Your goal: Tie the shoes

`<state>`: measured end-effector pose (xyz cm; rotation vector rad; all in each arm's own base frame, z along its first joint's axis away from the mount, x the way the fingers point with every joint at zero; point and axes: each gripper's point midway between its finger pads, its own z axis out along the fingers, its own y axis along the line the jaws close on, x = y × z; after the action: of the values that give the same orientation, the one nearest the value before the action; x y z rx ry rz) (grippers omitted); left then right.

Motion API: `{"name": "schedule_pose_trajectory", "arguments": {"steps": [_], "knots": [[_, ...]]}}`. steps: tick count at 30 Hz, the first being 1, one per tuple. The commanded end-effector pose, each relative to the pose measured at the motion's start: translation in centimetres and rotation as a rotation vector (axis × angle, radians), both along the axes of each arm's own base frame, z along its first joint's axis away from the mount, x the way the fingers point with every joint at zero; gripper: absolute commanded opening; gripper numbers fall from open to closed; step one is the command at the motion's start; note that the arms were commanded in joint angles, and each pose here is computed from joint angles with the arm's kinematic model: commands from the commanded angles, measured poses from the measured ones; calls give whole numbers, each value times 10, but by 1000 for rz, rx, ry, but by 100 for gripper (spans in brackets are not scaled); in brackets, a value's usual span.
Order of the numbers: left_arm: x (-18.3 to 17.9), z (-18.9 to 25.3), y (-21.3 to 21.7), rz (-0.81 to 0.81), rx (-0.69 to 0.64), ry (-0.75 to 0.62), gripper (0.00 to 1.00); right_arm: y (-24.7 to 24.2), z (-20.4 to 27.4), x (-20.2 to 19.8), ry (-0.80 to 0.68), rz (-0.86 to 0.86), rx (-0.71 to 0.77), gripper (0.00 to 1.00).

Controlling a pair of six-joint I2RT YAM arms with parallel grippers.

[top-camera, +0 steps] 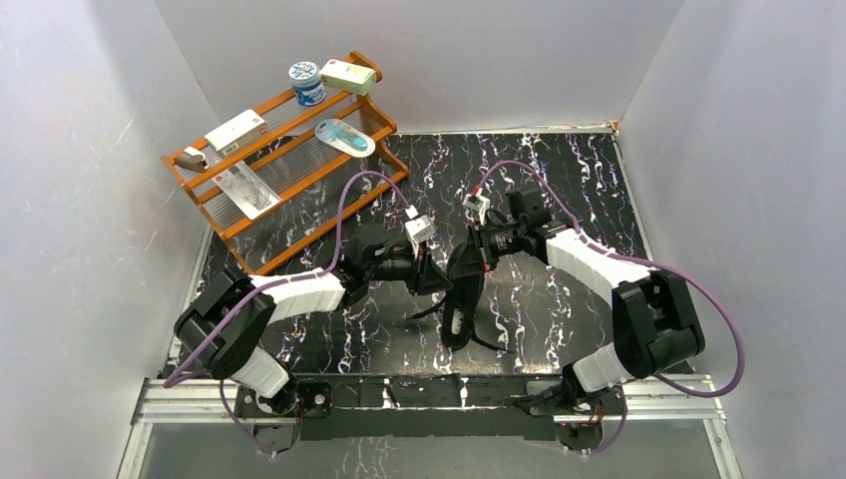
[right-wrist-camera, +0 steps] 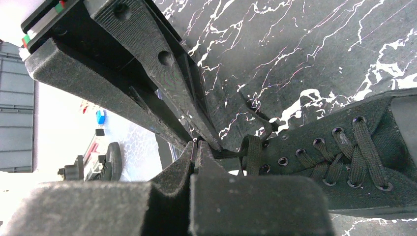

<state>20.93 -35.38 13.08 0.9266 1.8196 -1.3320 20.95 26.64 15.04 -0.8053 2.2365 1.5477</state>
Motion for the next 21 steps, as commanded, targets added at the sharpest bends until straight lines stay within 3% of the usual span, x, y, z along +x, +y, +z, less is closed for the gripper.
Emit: {"name": "schedule_pose_trajectory", "arguments": {"steps": [1,5,7,13,16,19,21], "knots": [[3,29,-11,-37,-81,-77,14,5,27,2,-57,16,61,0],[2,31,-11,-29,-96,-66,2,6,26,5,-50,7,59,0],[2,30,-10,-19,-94,-60,0,7,27,8,-44,-3,59,0],[-1,20,-1,14,-62,-29,0,-10,34,41,-60,-224,-38,43],[-3,17,4,34,-52,-21,0,-36,23,58,-77,-354,-125,52],[-5,15,8,45,-47,-18,0,-50,4,61,-84,-359,-217,54],[-7,15,9,45,-45,-16,0,-49,-6,55,-65,-293,-238,45]]}}
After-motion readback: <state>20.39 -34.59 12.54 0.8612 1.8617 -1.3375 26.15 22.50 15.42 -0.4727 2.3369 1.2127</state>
